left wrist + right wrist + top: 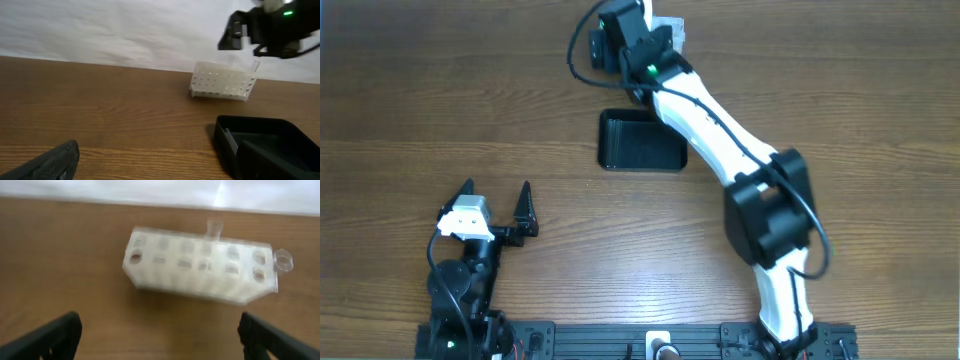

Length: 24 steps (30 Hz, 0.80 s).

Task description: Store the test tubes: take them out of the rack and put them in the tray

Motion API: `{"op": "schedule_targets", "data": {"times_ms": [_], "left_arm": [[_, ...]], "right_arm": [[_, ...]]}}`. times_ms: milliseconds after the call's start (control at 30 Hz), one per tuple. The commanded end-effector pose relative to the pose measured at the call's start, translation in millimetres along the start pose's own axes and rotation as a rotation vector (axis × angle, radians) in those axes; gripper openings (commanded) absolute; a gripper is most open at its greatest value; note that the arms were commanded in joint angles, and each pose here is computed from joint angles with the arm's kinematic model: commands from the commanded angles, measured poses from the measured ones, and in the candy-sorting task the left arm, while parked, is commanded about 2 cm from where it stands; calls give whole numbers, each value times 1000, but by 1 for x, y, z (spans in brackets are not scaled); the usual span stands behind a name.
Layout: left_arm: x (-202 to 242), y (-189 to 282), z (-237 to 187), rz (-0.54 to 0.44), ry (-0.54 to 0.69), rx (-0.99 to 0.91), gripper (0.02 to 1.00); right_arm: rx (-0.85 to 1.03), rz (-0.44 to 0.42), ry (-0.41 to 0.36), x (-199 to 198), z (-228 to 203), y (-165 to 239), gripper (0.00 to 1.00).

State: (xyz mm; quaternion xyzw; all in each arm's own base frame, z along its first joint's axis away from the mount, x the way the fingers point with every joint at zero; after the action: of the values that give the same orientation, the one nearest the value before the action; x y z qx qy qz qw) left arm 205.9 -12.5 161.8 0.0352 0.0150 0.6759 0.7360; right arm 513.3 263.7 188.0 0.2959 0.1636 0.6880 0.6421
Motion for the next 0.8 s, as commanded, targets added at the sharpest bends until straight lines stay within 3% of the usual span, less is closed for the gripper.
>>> {"op": "schedule_targets", "data": {"times_ms": [33,367,800], "left_arm": [[0,0,-2,-4,-7,0,1000],[0,0,-2,-4,-7,0,1000],[0,0,-2,-3,-7,0,1000]], "right_arm": [[-77,-81,-53,-8,20,-38,991],[-148,-114,-11,-28,28,-71,991],[-176,-101,-30,-31,27,-85,954]]}}
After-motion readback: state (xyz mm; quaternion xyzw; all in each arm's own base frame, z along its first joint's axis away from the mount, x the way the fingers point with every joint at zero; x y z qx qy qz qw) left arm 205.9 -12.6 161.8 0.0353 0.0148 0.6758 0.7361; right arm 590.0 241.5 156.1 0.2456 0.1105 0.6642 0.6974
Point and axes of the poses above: each gripper's point midway between its finger pads, its own y axis back along the fingers, its own x axis along the line the jaws close on, z = x × y, the point moved 4 cm from there along y, back along the fingers, and after that the axes turned 9 degrees about -y, right-handed, at the moved point
